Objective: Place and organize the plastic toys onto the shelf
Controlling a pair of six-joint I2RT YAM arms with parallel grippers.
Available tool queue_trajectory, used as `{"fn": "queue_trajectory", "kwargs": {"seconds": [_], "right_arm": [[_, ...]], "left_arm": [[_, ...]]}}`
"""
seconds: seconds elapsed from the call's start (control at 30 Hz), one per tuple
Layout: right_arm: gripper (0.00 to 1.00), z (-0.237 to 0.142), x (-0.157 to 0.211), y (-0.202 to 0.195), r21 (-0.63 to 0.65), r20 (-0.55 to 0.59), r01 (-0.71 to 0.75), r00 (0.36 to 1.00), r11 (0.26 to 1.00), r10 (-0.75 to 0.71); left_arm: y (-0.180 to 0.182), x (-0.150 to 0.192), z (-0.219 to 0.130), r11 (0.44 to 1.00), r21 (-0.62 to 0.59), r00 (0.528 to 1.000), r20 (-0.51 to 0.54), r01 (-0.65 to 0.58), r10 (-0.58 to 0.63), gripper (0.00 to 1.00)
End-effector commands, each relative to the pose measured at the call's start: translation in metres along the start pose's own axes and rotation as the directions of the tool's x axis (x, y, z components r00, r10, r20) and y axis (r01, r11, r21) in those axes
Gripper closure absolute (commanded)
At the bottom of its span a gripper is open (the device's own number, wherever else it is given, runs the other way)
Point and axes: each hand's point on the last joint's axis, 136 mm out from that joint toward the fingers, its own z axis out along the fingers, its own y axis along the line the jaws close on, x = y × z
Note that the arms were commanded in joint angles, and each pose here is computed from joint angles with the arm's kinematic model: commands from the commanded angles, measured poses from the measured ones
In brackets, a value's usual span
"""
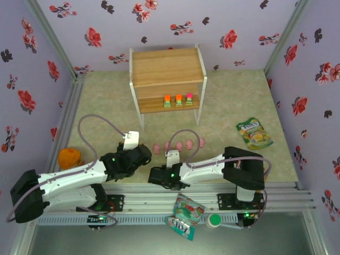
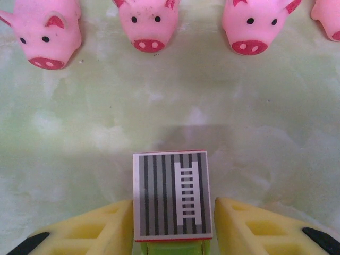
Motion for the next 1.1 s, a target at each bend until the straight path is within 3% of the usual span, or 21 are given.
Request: {"fn": "queue_trajectory", "kwargs": {"seconds": [0.0, 1.07], "right_arm": [[0.56, 0.0, -0.004, 0.004, 0.001, 0.004, -0.026, 1.0, 1.0, 0.026], [0.6, 0.004, 0.007, -0.002, 0.057, -0.048, -0.015, 0.999, 0.998, 0.018]], "left_arm": [[0.005, 0.004, 0.001, 1.0, -0.03, 1.0, 0.003, -0.002, 0.002, 0.45], [0.004, 0.002, 0.001, 1.0, -0.028, 1.0, 0.005, -0.004, 0.004, 0.45]]}}
